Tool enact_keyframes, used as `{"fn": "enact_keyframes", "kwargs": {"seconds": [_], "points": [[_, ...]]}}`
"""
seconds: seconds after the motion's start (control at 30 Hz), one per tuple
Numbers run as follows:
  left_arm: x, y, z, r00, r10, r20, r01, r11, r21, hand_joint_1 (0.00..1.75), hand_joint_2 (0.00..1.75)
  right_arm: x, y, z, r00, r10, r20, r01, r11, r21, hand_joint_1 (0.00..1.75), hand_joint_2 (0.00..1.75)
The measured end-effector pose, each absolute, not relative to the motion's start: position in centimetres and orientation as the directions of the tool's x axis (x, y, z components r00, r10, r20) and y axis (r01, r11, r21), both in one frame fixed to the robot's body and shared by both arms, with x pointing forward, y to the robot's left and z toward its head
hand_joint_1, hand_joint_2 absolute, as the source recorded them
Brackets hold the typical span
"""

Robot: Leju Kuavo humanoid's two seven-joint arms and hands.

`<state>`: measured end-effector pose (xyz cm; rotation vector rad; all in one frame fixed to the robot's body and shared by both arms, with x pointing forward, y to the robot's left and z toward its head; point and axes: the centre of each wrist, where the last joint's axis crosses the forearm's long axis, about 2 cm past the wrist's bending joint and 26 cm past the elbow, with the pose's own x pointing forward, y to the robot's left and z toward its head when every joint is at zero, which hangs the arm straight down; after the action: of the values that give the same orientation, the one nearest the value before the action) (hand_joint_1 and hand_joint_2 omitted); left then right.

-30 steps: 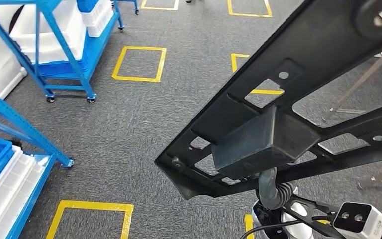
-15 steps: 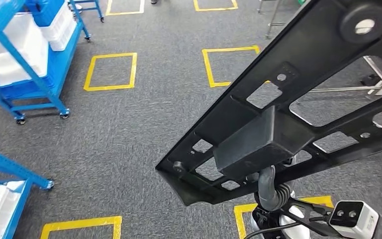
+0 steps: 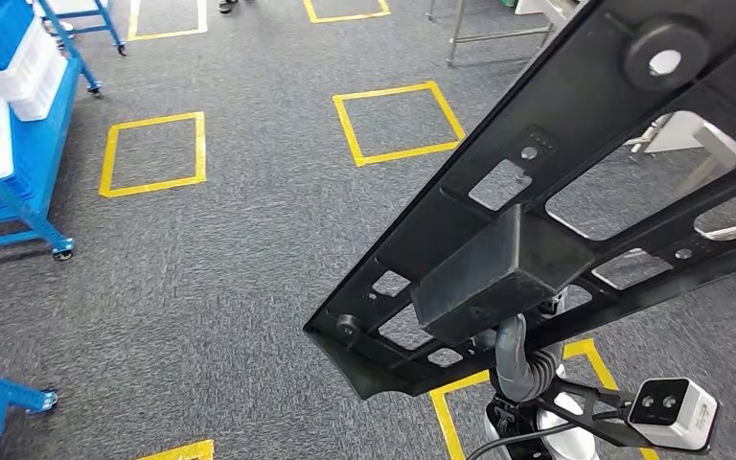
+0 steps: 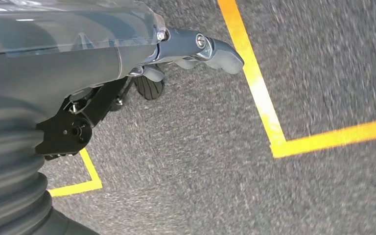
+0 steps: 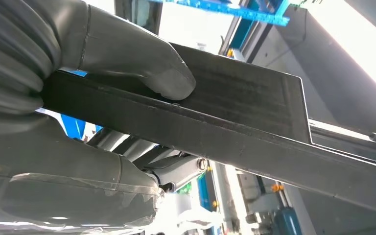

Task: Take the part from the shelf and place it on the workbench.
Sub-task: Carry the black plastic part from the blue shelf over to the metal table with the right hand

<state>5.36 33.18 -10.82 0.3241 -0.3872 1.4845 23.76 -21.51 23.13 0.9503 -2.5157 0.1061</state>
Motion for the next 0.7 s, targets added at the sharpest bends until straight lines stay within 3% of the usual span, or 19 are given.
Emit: {"fn": "enact_keyframes", "kwargs": {"seconds": [0.7], "points": [[5.31,33.24,-10.83,0.045,0.896,0.442,-0.998,0.061,-0.021,0.00,1.75,24.16,-21.57,22.57,-0.648,-0.613,0.451,-0.650,0.754,0.091,1.75,1.75]]}}
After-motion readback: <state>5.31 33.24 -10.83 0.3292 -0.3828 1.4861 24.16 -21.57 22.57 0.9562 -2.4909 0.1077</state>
